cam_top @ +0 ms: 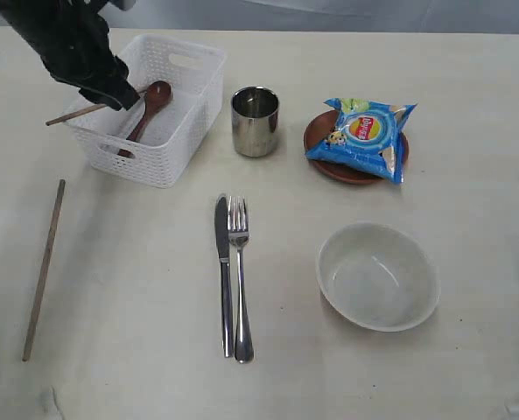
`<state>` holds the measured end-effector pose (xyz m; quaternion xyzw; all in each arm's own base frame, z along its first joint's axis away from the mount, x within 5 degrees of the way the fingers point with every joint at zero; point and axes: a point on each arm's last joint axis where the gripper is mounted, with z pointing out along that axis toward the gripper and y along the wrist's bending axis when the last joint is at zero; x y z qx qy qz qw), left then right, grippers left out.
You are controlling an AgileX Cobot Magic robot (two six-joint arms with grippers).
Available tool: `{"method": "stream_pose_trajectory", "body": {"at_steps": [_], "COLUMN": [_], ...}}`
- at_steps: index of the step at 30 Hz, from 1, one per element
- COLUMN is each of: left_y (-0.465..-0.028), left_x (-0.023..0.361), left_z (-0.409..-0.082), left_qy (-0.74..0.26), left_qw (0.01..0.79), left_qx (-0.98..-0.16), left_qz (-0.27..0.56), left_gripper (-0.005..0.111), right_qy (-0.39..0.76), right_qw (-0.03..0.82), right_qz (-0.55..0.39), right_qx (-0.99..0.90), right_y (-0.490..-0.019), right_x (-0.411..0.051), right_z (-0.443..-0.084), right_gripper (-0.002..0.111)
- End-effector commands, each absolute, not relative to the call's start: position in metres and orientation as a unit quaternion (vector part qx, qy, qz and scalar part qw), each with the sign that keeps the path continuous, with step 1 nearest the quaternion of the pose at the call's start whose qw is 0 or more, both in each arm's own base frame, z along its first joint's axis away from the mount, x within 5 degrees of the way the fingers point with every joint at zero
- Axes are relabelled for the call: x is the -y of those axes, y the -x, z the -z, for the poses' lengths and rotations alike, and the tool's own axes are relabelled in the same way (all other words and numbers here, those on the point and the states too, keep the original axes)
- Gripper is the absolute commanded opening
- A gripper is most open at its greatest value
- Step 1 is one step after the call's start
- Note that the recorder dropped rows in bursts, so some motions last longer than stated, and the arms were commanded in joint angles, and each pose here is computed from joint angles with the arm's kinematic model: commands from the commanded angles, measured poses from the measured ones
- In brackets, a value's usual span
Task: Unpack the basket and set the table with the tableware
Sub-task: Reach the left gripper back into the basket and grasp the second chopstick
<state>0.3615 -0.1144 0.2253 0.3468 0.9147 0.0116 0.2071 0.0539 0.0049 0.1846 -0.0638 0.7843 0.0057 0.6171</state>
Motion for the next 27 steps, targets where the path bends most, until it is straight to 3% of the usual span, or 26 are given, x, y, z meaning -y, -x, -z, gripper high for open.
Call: {"method": "stream_pose_trajectory", "body": {"at_steps": [1,11,27], "left_y": [-0.364,-0.356,-0.354], "left_x": [0.112,0.103,0.093], "left_z": [-0.22,-0.213,-0.214], "left_qy": [-0.315,-0.299,-0.225], "left_qw": [0.189,0.122,0.1], "left_qx": [-0.93,-0.945,-0.964], "left_qz": [-0.031,-0.059,-0.106], "left_gripper": [0.049,0.049,0.046], "right_qy": [0.062,0.062,0.062], "right_qw": [0.62,0.62,0.62], "right_qz": [-0.002,-0.002,-0.002], "right_qx": [-0.783,-0.783,-0.783], "right_y": [-0.054,-0.054,-0.054], "right_x": [-0.004,-0.004,-0.004], "right_z": [-0.184,-0.184,-0.184], "right_gripper": [0.0,0.0,0.0]}}
